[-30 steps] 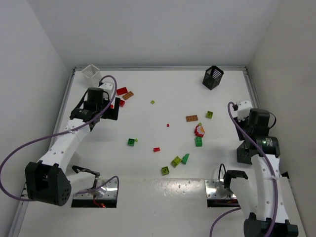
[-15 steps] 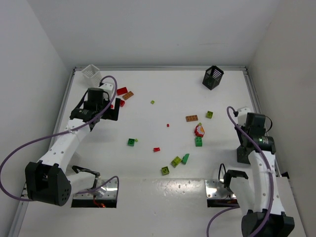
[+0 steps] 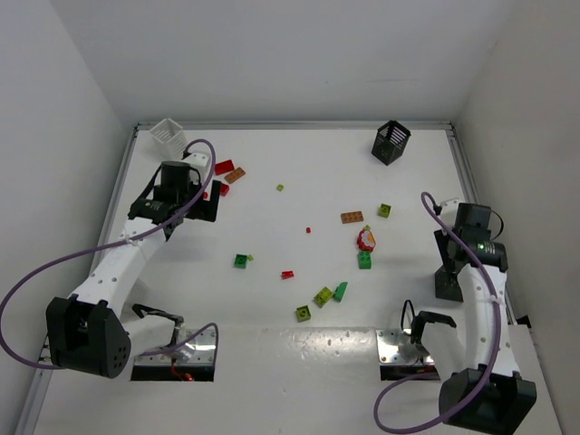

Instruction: Sort the legos into containers by color

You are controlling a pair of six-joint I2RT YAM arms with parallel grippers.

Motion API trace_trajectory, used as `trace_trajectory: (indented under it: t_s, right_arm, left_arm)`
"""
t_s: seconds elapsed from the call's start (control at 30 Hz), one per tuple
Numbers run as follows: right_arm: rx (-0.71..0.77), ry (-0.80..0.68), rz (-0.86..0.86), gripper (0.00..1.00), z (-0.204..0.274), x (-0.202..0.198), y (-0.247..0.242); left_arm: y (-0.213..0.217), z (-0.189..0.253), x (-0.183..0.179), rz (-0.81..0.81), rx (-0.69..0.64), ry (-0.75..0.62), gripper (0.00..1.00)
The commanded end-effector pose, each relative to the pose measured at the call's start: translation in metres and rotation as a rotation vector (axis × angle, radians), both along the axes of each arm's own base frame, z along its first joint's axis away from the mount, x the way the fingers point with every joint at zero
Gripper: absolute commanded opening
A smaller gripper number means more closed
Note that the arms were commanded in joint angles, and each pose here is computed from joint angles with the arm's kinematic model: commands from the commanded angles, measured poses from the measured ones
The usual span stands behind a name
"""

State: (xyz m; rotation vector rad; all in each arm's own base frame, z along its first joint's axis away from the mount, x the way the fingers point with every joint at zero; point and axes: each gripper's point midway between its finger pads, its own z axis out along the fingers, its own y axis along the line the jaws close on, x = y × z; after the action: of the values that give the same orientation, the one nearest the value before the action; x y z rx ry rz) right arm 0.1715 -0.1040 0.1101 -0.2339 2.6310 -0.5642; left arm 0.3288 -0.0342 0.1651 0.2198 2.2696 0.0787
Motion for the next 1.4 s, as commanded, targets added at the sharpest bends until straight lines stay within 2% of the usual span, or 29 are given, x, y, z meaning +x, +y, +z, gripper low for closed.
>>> trace_trajectory:
  t_s: [0.0, 0.13, 0.23, 0.37, 0.43, 0.47, 0.5, 0.57, 0.63, 0.67, 0.77, 0.83, 0.9, 0.97, 1.0, 1.07, 1.2, 1.37]
  right_arm:
    - [-0.009, -0.085, 0.017, 0.42, 0.036, 0.019, -0.003]
    - [0.021, -0.072, 0.039, 0.48, 0.053, 0.023, 0.001]
    - [0.062, -0.072, 0.088, 0.57, 0.067, 0.031, 0.008]
    - [0.100, -0.063, 0.163, 0.57, 0.082, 0.032, 0.019]
    - [0.223, -0.091, 0.291, 0.56, 0.086, 0.037, 0.048]
    - [0.270, -0.049, 0.395, 0.56, 0.084, 0.029, 0.065]
    - [0.383, -0.053, 0.512, 0.56, 0.088, 0.029, 0.093]
    - [0.533, 0.037, 0.643, 0.56, 0.075, 0.019, 0.118]
    - [0.629, 0.124, 0.698, 0.56, 0.064, 0.013, 0.133]
    - [0.695, 0.164, 0.691, 0.56, 0.056, 0.018, 0.138]
    - [0.758, 0.201, 0.681, 0.55, 0.048, 0.021, 0.154]
    - [0.756, 0.191, 0.709, 0.55, 0.041, 0.032, 0.169]
    - [0.731, 0.179, 0.647, 0.55, 0.035, 0.046, 0.174]
    - [0.741, 0.232, 0.639, 0.55, 0.021, 0.045, 0.187]
    - [0.763, 0.246, 0.606, 0.59, 0.018, 0.044, 0.195]
    - [0.743, 0.245, 0.608, 0.61, 0.007, 0.048, 0.204]
    - [0.662, 0.266, 0.463, 0.59, -0.015, 0.061, 0.198]
    - [0.708, 0.307, 0.291, 0.61, -0.034, 0.068, 0.207]
  left_arm:
    - [0.002, 0.010, 0.006, 0.006, -0.004, -0.040, 1.00]
    - [0.001, 0.007, 0.007, 0.006, -0.003, -0.031, 1.00]
    - [0.001, 0.007, 0.007, 0.006, -0.003, -0.031, 1.00]
    - [0.003, 0.007, 0.007, 0.013, 0.003, -0.032, 1.00]
    - [0.003, 0.007, 0.007, 0.013, 0.003, -0.032, 1.00]
    - [0.001, 0.007, 0.007, -0.006, -0.001, -0.030, 1.00]
    - [-0.003, 0.004, 0.007, -0.031, -0.007, -0.019, 1.00]
    - [-0.005, 0.004, 0.007, -0.046, -0.005, -0.018, 1.00]
    - [-0.005, 0.008, 0.009, -0.047, -0.007, -0.029, 1.00]
    - [-0.006, 0.014, 0.011, -0.047, -0.009, -0.041, 1.00]
    - [-0.006, 0.012, 0.014, -0.047, -0.007, -0.034, 1.00]
    - [-0.003, 0.018, 0.018, -0.007, -0.013, -0.054, 1.00]
    - [0.000, 0.010, 0.019, 0.029, -0.020, -0.033, 1.00]
    - [0.003, 0.011, 0.019, 0.052, -0.013, -0.036, 1.00]
    - [0.002, 0.007, 0.020, 0.058, -0.018, -0.024, 1.00]
    - [0.004, 0.007, 0.020, 0.065, -0.012, -0.025, 1.00]
    - [0.010, 0.007, 0.020, 0.090, 0.009, -0.029, 1.00]
    - [0.013, 0.012, 0.022, 0.113, 0.014, -0.041, 1.00]
